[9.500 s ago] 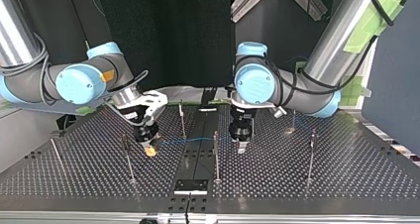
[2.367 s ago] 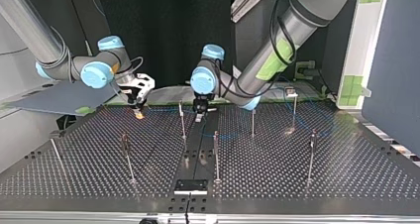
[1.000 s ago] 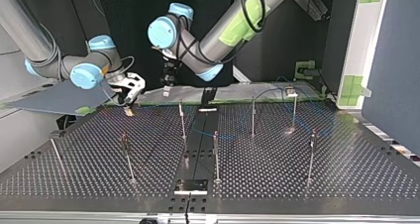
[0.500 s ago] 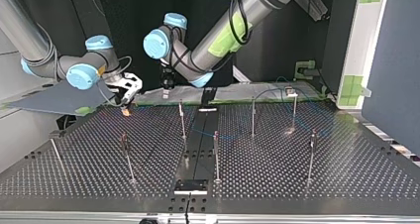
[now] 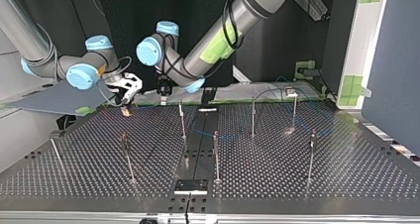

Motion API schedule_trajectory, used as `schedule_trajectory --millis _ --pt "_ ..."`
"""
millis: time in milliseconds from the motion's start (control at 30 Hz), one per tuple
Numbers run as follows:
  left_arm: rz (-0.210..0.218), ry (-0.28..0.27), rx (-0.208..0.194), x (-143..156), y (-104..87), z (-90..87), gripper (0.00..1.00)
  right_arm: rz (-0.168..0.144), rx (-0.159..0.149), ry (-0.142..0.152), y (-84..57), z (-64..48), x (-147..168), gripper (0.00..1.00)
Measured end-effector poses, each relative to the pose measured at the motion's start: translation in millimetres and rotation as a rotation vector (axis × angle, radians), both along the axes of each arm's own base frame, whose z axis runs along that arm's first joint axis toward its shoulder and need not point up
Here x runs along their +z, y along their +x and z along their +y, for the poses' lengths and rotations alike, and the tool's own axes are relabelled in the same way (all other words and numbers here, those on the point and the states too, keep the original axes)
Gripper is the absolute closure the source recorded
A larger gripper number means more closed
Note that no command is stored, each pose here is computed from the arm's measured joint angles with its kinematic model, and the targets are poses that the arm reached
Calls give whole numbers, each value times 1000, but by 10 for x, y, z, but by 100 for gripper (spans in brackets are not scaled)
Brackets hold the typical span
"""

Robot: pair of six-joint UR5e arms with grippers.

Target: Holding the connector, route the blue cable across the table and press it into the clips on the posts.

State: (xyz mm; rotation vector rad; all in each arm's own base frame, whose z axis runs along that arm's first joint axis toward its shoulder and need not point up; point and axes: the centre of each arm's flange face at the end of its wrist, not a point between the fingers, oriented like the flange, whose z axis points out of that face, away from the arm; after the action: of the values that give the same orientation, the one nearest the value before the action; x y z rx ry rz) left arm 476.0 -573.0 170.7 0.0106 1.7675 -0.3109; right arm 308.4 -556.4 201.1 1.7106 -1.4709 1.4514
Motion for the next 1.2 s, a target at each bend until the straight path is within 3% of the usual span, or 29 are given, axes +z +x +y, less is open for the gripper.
schedule_trajectory --millis 200,533,833,867,900,933,967,1000,1033,1067,1100,1133,1200 --pt "-25 -25 2 78 99 -51 0 0 3 -1 17 9 3 100" --pt "6 -17 -9 -280 308 -168 0 0 5 -5 23 9 18 100" --pt "10 -19 -3 -241 348 -221 0 -1 2 -6 13 4 28 100" --pt "10 -19 -3 -240 341 -227 13 -1 2 -6 12 3 28 100" --pt "9 -19 -2 -239 334 -232 13 -1 2 -7 12 3 29 100" --pt "8 -19 -2 -238 326 -238 29 -1 2 -7 11 2 29 100" --pt "7 -18 -1 -238 321 -243 54 -1 2 -7 10 1 29 100" --pt "6 -18 -1 -239 317 -247 54 -2 2 -7 10 1 30 100" --pt "5 -18 -2 -239 313 -252 78 -2 2 -7 10 1 30 100" --pt "4 -18 -2 -239 311 -256 92 -2 2 -7 9 0 31 100" --pt "2 -20 -2 -235 310 -259 92 -2 1 -7 8 0 31 100" --pt "1 -22 -2 -233 310 -261 100 -2 1 -7 7 -1 31 100" --pt "0 -25 -2 -230 311 -264 100 -3 1 -7 7 -1 31 100"
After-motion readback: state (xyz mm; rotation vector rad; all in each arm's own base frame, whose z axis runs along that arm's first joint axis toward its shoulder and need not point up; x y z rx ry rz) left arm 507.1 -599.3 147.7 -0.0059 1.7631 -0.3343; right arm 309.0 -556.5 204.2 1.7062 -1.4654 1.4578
